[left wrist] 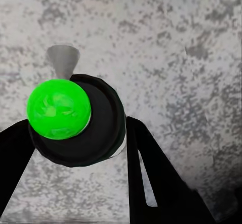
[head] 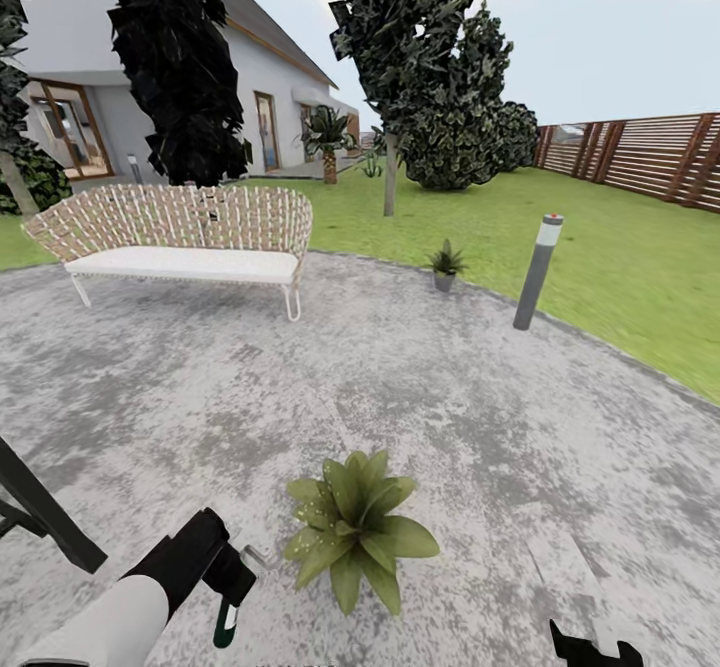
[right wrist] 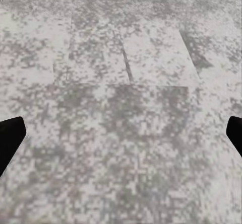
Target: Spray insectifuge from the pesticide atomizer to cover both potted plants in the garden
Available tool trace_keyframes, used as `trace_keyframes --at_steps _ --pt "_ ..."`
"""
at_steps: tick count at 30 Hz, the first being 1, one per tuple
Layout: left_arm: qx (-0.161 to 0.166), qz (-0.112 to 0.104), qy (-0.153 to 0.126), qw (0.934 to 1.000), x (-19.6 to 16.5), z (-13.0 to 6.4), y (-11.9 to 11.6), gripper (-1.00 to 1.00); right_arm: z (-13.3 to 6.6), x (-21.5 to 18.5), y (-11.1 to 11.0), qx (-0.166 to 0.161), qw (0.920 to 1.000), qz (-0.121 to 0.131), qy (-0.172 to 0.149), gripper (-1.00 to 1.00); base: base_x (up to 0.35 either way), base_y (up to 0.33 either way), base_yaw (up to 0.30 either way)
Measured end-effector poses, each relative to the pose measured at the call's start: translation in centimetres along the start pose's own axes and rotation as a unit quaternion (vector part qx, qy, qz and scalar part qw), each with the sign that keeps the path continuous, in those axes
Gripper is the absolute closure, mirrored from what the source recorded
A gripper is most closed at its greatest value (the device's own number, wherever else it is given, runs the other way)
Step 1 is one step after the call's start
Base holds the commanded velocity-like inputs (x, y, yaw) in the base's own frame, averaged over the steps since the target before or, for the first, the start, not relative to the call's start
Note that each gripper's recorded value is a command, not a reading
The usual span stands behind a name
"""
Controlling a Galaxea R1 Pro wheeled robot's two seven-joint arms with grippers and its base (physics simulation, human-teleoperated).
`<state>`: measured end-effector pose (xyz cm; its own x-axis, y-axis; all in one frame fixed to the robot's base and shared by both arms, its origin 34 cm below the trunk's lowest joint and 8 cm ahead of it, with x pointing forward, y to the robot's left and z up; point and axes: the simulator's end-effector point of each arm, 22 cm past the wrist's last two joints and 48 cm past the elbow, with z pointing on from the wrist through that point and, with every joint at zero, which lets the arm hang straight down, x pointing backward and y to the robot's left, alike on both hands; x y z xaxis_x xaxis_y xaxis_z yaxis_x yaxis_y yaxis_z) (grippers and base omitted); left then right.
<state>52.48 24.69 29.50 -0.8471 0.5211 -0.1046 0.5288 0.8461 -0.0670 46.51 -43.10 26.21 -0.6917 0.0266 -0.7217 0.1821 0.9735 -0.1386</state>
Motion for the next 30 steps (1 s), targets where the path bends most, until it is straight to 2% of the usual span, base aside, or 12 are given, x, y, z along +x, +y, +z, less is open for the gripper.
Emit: trace_keyframes --at_steps 6,11,20,26,30 --pt "0.001 0.003 0.02 0.9998 2.0 1.1 -0.7 1.0 0.0 0.1 0.0 0.0 1.0 0.0 0.001 -1.0 0.0 0.0 0.266" --pt "0.003 0.005 0.024 0.9997 2.4 1.4 -0.9 1.0 0.0 0.2 0.0 0.0 1.0 -0.001 0.002 -1.0 0.021 -0.077 0.246" --pt "0.002 0.006 0.02 0.9998 2.0 1.3 -1.0 1.0 0.0 0.3 0.2 -0.001 1.0 -0.001 0.003 -1.0 0.05 -0.255 0.027" --pt "0.0 0.003 0.021 0.9998 2.0 1.2 -0.9 1.0 0.0 0.3 0.2 -0.001 1.0 0.0 0.002 -1.0 -0.01 -0.012 0.0" --pt "0.001 0.002 0.021 0.9998 2.0 1.2 -0.9 1.0 0.0 0.3 0.2 -0.001 1.0 0.0 0.003 -1.0 0.0 0.0 0.15"
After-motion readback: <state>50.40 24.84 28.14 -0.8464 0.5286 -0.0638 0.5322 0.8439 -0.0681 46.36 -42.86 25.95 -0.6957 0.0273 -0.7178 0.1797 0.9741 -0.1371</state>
